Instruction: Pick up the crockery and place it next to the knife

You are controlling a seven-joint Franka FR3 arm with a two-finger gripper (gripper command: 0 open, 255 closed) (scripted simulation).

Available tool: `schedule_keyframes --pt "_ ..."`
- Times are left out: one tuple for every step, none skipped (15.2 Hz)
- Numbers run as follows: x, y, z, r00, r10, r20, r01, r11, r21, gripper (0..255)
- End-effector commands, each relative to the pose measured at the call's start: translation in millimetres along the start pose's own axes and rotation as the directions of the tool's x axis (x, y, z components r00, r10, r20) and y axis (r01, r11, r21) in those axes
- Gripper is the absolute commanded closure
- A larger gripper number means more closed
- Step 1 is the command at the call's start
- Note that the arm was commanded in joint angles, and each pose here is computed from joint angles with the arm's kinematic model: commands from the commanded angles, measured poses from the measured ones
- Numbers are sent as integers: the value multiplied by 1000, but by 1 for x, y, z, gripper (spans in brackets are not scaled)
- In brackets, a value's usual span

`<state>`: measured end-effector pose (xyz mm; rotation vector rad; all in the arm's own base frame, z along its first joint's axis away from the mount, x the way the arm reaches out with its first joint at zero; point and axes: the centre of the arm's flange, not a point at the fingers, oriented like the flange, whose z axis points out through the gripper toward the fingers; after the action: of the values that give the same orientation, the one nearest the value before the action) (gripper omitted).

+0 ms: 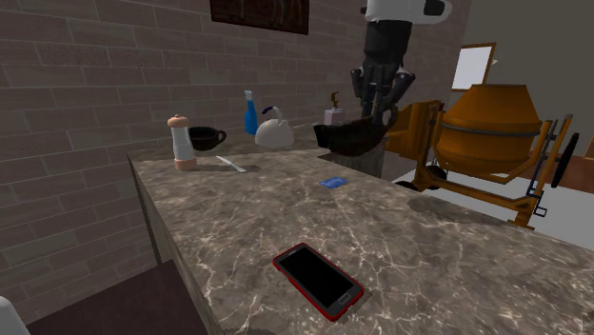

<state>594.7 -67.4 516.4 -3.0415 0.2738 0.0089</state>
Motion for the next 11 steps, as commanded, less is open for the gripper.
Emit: schedule_keyframes --pt "-19 -23 3 1000 1 -1 -1 1000 0 255" --pt "-27 -33 4 1000 1 -1 -1 1000 0 255" --pt "-35 -43 5 1000 1 -1 -1 1000 0 255" --pt "-44 -54 6 1000 1 -1 -1 1000 0 255" --pt "-52 -64 7 1000 1 -1 -1 1000 0 255" --pt "-60 -74 8 1000 1 -1 -1 1000 0 255" --pt "-68 -85 9 1000 1 -1 -1 1000 0 255" --pt "-76 -95 10 1000 1 -1 -1 1000 0 255" --pt "-84 -105 11 1000 1 -1 -1 1000 0 255" --pt "-93 -116 12 1000 1 -1 -1 1000 0 255" --pt "-101 -126 13 1000 1 -1 -1 1000 0 255"
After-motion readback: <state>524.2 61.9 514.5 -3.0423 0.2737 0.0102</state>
